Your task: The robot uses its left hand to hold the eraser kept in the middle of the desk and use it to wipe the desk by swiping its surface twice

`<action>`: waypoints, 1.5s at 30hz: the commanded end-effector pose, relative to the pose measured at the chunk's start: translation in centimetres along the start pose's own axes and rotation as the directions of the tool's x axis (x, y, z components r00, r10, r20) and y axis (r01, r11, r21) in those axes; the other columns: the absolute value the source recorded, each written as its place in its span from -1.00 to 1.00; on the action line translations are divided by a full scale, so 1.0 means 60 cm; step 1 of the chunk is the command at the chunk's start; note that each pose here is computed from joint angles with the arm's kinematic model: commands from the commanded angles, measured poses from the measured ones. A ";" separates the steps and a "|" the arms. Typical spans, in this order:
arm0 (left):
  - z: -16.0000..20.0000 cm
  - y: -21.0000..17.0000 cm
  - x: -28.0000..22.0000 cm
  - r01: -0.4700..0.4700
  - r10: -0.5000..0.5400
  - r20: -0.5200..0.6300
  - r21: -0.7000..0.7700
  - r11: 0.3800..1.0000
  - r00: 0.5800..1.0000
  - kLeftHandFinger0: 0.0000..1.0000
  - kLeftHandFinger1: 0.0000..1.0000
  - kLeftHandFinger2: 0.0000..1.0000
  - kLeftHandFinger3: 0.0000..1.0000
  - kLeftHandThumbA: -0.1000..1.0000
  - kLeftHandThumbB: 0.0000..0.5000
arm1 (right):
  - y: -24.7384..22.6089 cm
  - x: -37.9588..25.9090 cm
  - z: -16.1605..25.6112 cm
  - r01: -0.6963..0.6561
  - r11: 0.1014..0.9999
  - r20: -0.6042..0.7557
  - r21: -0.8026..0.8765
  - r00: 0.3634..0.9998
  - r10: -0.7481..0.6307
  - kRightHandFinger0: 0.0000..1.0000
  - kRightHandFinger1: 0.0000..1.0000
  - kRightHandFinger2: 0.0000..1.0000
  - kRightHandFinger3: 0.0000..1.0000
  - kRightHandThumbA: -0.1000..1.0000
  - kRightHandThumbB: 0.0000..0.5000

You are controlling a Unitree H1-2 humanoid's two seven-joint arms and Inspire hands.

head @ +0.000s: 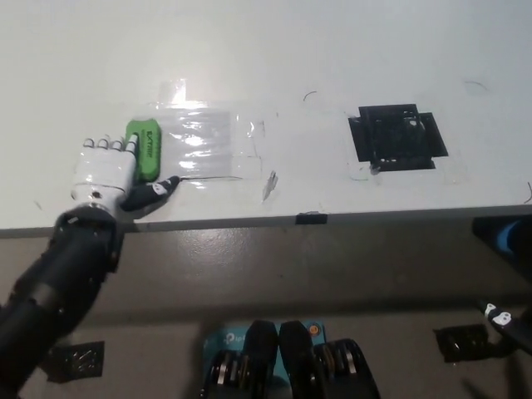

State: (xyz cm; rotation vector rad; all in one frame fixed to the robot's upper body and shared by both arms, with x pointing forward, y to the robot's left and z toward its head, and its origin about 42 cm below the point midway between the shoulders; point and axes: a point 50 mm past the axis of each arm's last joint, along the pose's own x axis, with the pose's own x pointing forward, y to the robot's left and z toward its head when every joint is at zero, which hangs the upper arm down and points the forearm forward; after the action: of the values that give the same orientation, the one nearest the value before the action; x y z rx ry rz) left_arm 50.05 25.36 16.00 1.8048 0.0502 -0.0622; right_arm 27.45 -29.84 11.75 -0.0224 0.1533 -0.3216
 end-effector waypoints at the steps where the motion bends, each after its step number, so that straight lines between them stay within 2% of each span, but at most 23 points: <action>1: 0.095 -0.072 -0.043 0.093 -0.083 0.109 -0.097 0.991 0.991 1.00 1.00 1.00 1.00 1.00 0.80 | -0.001 0.010 0.032 -0.017 0.999 0.068 -0.029 0.998 0.019 1.00 1.00 1.00 1.00 1.00 -0.59; 3: 0.105 -0.080 -0.050 0.101 -0.088 0.115 -0.114 0.988 0.989 1.00 1.00 1.00 1.00 1.00 0.83 | 0.001 0.012 0.035 -0.016 0.999 0.068 -0.029 0.998 0.018 1.00 1.00 1.00 1.00 1.00 -0.57; 5: 0.117 -0.090 -0.059 0.127 -0.112 0.124 -0.120 0.985 0.986 1.00 1.00 1.00 1.00 1.00 0.78 | 0.002 0.014 0.038 -0.014 0.999 0.074 -0.035 0.997 0.017 1.00 1.00 1.00 1.00 1.00 -0.56; 8: 0.119 -0.102 -0.066 0.115 -0.098 0.147 -0.112 0.987 0.984 1.00 1.00 1.00 1.00 1.00 0.78 | 0.003 0.016 0.042 -0.017 0.999 0.079 -0.031 0.997 0.019 1.00 1.00 1.00 1.00 1.00 -0.65; 12: 0.121 -0.113 -0.074 0.151 -0.141 0.188 -0.036 0.988 0.972 1.00 1.00 1.00 1.00 1.00 0.77 | 0.003 0.021 0.045 -0.010 0.999 0.090 -0.044 0.996 0.014 1.00 1.00 1.00 1.00 1.00 -0.57; 14: 0.121 -0.115 -0.076 0.166 -0.169 0.196 0.032 0.986 0.966 1.00 1.00 1.00 1.00 1.00 0.85 | 0.006 0.022 0.047 -0.018 0.999 0.089 -0.036 0.996 0.021 1.00 1.00 1.00 1.00 1.00 -0.65; 15: 0.120 -0.115 -0.077 0.172 -0.177 0.194 0.046 0.984 0.965 1.00 1.00 1.00 1.00 1.00 0.85 | 0.008 0.023 0.048 -0.020 0.999 0.090 -0.038 0.996 0.024 1.00 1.00 1.00 1.00 1.00 -0.66; 17: 0.120 -0.117 -0.074 0.193 -0.211 0.192 0.108 0.975 0.958 1.00 1.00 1.00 1.00 1.00 1.00 | 0.009 0.025 0.049 -0.027 0.999 0.093 -0.030 0.995 0.030 1.00 1.00 1.00 1.00 1.00 -0.61; 21: 0.119 -0.113 -0.070 0.206 -0.233 0.186 0.157 0.966 0.954 1.00 1.00 1.00 1.00 1.00 1.00 | 0.013 0.029 0.054 -0.029 0.999 0.112 -0.039 0.993 0.033 1.00 1.00 1.00 1.00 1.00 -0.63; 25: 0.125 -0.112 -0.067 0.181 -0.222 0.199 0.203 0.962 0.955 1.00 1.00 1.00 1.00 1.00 1.00 | 0.015 0.030 0.059 -0.036 0.998 0.119 -0.050 0.992 0.042 1.00 1.00 1.00 1.00 1.00 -0.75; 27: 0.135 -0.104 -0.060 0.175 -0.230 0.211 0.251 0.952 0.950 1.00 1.00 1.00 1.00 1.00 1.00 | 0.017 0.031 0.061 -0.041 0.998 0.109 -0.054 0.993 0.047 1.00 1.00 1.00 1.00 1.00 -0.65; 30: 0.142 -0.099 -0.057 0.176 -0.231 0.212 0.246 0.953 0.950 1.00 1.00 1.00 1.00 1.00 1.00 | 0.020 0.032 0.063 -0.046 0.997 0.103 -0.061 0.993 0.052 1.00 1.00 1.00 1.00 1.00 -0.64; 34: 0.200 -0.048 -0.037 0.139 -0.193 0.270 0.207 0.968 0.943 1.00 1.00 1.00 1.00 1.00 1.00 | 0.032 0.035 0.066 -0.049 0.996 0.110 -0.071 0.992 0.056 1.00 1.00 1.00 1.00 1.00 -0.62; 37: 0.225 -0.035 -0.035 0.137 -0.193 0.291 0.201 0.970 0.937 1.00 1.00 1.00 1.00 1.00 1.00 | 0.039 0.036 0.067 -0.055 0.996 0.110 -0.072 0.992 0.063 1.00 1.00 1.00 1.00 1.00 -0.61; 38: 0.262 -0.023 -0.036 0.113 -0.168 0.339 0.175 0.978 0.926 1.00 1.00 1.00 1.00 1.00 1.00 | 0.041 0.040 0.069 -0.051 0.996 0.126 -0.072 0.990 0.060 1.00 1.00 1.00 1.00 1.00 -0.64; 40: 0.282 -0.019 -0.037 0.121 -0.175 0.352 0.171 0.978 0.919 1.00 1.00 1.00 1.00 1.00 1.00 | 0.044 0.042 0.071 -0.054 0.997 0.137 -0.064 0.989 0.062 1.00 1.00 1.00 1.00 1.00 -0.68; 41: 0.293 -0.019 -0.040 0.121 -0.174 0.364 0.163 0.979 0.915 1.00 1.00 1.00 1.00 1.00 1.00 | 0.047 0.044 0.072 -0.059 0.996 0.143 -0.060 0.987 0.067 1.00 1.00 1.00 1.00 1.00 -0.63; 45: 0.320 -0.029 -0.051 0.146 -0.189 0.377 0.140 0.979 0.907 1.00 1.00 1.00 1.00 1.00 1.00 | 0.059 0.050 0.079 -0.024 0.998 0.166 -0.066 0.986 0.035 1.00 1.00 1.00 1.00 1.00 -0.76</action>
State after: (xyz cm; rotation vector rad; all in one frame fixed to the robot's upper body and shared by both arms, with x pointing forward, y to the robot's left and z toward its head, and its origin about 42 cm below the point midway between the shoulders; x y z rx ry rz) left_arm 50.80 14.60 15.36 1.9372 -0.1121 -0.1842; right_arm 30.92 -27.88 14.24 -0.0666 0.0764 -0.2611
